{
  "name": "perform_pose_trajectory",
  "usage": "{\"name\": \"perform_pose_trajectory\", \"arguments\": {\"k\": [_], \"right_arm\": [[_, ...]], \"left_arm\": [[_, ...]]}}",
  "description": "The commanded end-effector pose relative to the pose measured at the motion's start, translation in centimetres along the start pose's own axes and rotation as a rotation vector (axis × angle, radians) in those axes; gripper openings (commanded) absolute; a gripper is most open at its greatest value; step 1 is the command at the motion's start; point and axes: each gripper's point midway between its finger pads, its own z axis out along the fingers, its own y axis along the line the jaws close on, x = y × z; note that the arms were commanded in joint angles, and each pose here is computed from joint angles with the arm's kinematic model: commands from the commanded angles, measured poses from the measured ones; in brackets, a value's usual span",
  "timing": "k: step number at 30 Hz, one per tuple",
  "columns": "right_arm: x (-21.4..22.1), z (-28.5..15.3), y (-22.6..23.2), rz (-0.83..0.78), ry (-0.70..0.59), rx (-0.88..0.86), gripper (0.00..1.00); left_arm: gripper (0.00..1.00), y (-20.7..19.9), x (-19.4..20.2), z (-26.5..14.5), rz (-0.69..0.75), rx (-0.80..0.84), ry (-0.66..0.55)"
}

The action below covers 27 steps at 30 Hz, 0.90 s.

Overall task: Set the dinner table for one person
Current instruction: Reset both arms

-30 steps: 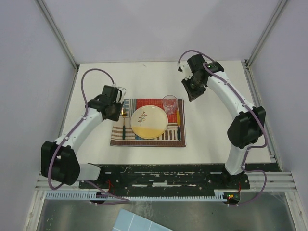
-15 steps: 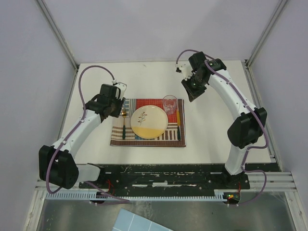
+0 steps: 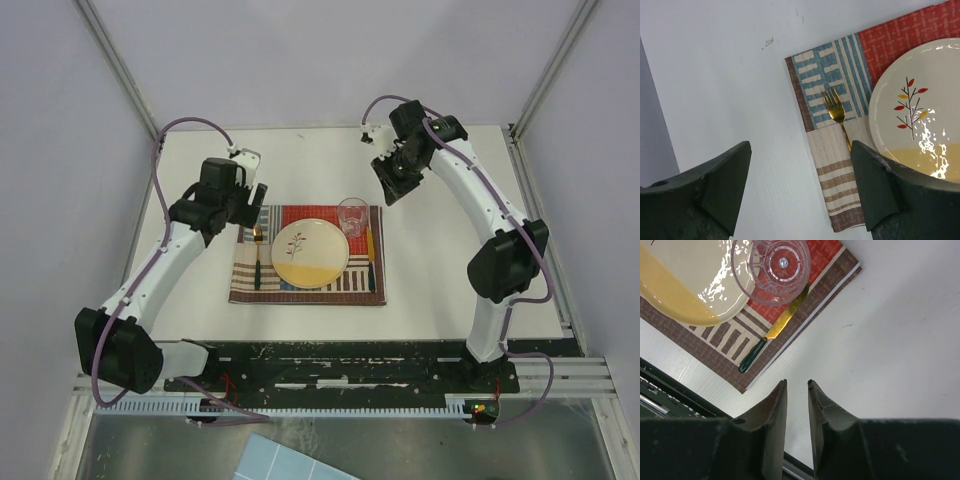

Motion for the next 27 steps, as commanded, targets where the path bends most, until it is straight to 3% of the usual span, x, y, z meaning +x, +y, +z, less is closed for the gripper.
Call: {"name": "perform_pose_trajectory", "arguments": {"k": [1, 5, 7, 9, 15, 16, 17, 18, 27], "right_arm": [[-1.1, -0.3, 0.1, -0.025, -0.023, 0.017, 0.32], [-0.6, -0.2, 0.0, -0.042, 0.006, 0.035, 0.41], [-0.3, -0.3, 0.0, -0.057, 0.016, 0.05, 0.49], [0.0, -0.3, 0.2, -0.088, 0.031, 0.063, 0.56], [0.6, -0.4, -0.6, -0.129, 0.077, 0.115, 0.62], [0.7, -0.5, -0.5, -0.142, 0.085, 0.108, 0.81], [0.7, -0.5, -0.5, -0.155, 0.089, 0.11, 0.93], [0.6, -0.5, -0.5, -0.168, 0.092, 0.119, 0.95], [-0.7, -0.4, -0.4, -0.265, 0.1, 0.204, 1.0]], "left_arm": [[0.88, 1.7, -1.8, -1.4, -0.011, -0.063, -0.084], [0.89, 2.3, -0.1, -1.1, 0.01, -0.1, -0.037], [1.0, 2.5, -0.2, -1.2, 0.013, -0.108, -0.043], [0.99, 2.8, -0.6, -1.6, 0.019, -0.119, -0.063], [0.99, 2.9, -1.5, -2.1, 0.018, -0.113, -0.078], [0.99, 2.9, -1.6, -2.1, 0.018, -0.111, -0.079], [0.99, 3.0, -1.8, -2.2, 0.016, -0.114, -0.084], [0.99, 3.1, -2.0, -2.3, 0.016, -0.119, -0.088], [0.99, 3.3, -1.1, -3.0, 0.047, -0.127, -0.074]]}}
